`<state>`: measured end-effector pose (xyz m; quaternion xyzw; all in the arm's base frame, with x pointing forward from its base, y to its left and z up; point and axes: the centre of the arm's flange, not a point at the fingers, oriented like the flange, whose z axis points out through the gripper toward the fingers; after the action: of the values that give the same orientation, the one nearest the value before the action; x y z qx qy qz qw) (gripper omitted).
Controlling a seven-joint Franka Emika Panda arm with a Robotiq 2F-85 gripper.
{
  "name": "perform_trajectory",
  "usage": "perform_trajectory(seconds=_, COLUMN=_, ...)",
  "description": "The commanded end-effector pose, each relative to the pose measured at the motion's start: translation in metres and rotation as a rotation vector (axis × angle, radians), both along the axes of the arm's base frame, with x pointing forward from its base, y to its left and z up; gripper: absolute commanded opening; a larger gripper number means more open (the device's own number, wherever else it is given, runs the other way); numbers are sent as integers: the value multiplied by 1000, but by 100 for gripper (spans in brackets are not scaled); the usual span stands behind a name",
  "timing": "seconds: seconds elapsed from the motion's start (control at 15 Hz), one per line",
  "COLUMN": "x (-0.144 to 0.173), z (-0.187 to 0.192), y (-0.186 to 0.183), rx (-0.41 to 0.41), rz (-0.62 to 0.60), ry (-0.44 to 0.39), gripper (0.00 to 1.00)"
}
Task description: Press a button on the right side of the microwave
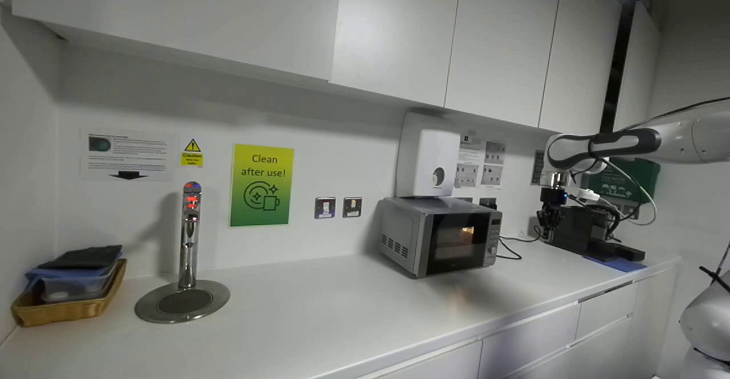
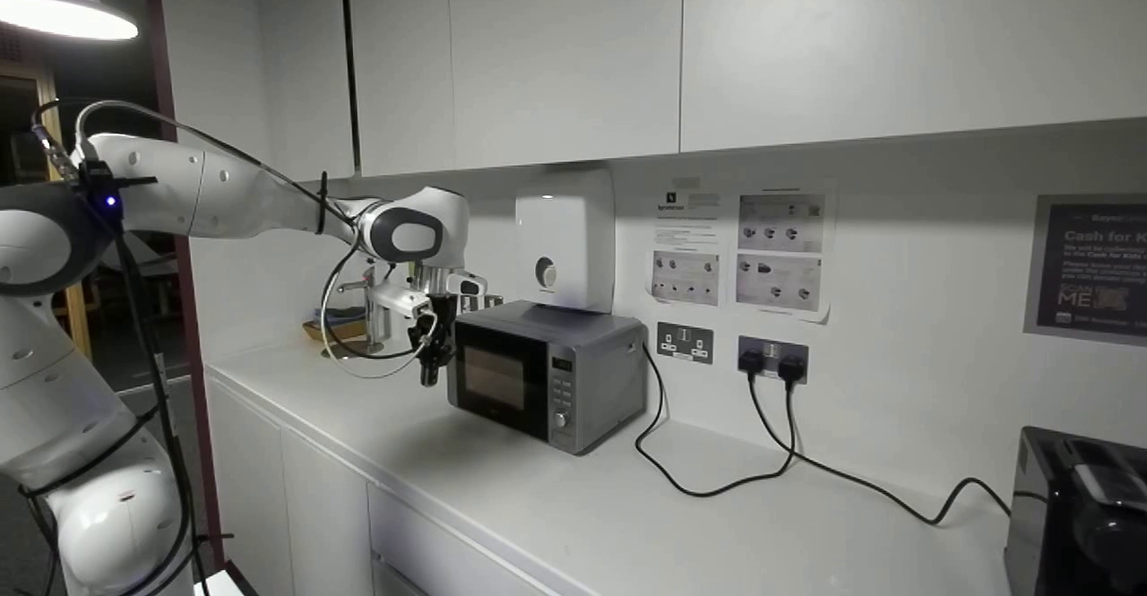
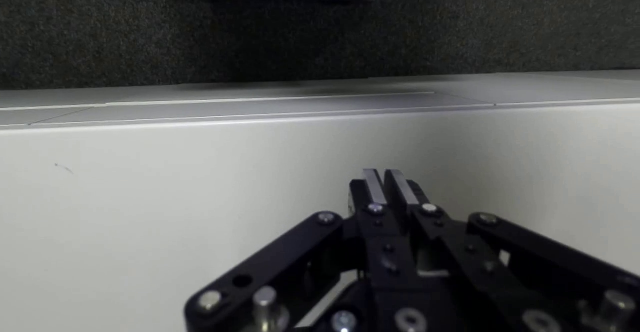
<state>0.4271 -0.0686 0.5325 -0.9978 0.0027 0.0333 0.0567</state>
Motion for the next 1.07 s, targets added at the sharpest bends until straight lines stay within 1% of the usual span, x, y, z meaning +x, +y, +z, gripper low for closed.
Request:
perform_trajectory(seconds=0.0, x=5, z=9, y=-2, rx=35, rz=19, ry=6, gripper=41)
perform_trajectory(seconds=0.07, x=5, z=9, y=-2, rx=36, rz=18, ry=4, gripper=50)
perform_trajectory(seconds=0.2, x=5, z=8, y=-3, rx=38, rz=16, ry=1, gripper=63)
perform_trajectory(seconds=0.4, x=4, z=8, y=-3, rx=39, rz=13, ry=-4, gripper=87)
perform_trajectory(seconds=0.53, x=3, z=7, y=-3, rx=42, rz=10, ry=-8, gripper=99)
perform_trajectory(seconds=1.0, x=-4, z=1, y=0, rx=55, rz=-9, ry=-21, gripper=100)
